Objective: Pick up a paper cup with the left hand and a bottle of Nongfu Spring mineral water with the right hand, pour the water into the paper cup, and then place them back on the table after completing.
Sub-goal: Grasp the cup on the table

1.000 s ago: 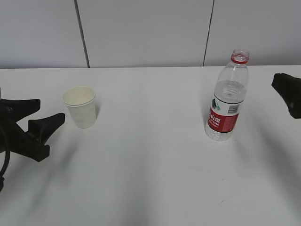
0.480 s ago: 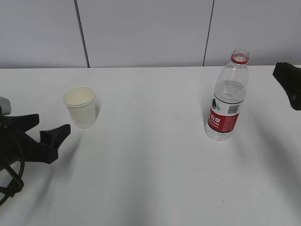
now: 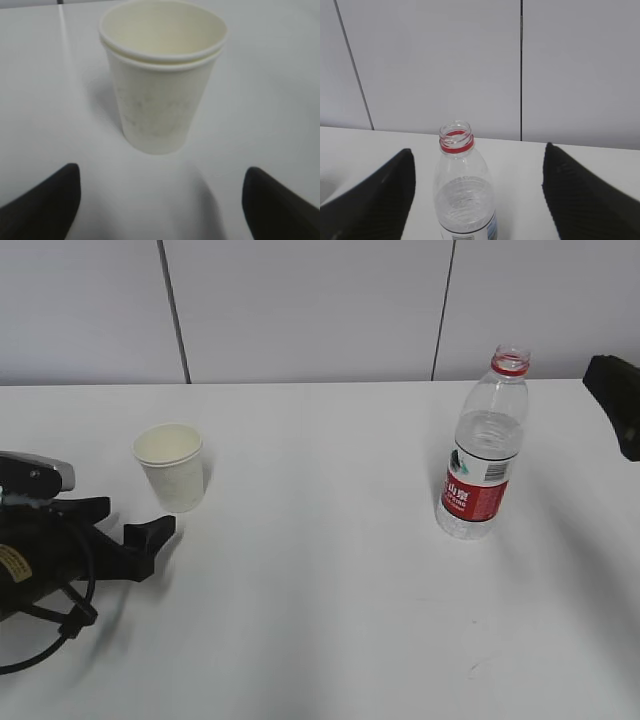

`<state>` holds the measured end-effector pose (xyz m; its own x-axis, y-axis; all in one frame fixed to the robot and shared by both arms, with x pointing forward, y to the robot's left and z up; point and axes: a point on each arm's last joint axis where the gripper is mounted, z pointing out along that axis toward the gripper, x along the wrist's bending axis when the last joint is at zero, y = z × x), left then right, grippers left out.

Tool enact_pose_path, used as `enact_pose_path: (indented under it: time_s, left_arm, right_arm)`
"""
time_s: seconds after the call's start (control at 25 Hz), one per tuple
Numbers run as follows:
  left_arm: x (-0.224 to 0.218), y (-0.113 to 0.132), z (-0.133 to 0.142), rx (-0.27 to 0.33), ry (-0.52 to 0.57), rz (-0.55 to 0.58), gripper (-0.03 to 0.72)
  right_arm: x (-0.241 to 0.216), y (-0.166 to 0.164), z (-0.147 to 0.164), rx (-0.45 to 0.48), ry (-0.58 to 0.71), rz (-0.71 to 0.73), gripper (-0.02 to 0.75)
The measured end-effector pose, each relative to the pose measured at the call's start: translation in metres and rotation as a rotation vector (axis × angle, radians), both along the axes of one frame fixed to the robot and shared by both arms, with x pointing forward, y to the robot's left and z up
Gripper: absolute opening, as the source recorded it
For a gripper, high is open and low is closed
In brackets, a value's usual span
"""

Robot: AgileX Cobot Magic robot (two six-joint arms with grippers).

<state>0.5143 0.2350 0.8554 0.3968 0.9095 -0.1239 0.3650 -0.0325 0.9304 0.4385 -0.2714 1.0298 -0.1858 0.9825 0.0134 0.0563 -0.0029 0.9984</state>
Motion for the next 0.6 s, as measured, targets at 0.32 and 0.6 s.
enact_pose_path:
  time_s: [0.32, 0.6]
  left_arm:
    - [0.038, -0.007, -0.008, -0.009, -0.062, -0.012, 0.597]
    - [0.056, -0.030, -0.016, -0.022, -0.091, -0.034, 0.593]
  right_arm:
    - [0.000, 0.000, 0.000, -0.002, -0.001, 0.000, 0.586]
    - [0.000, 0.000, 0.000, -0.007, -0.004, 0.001, 0.586]
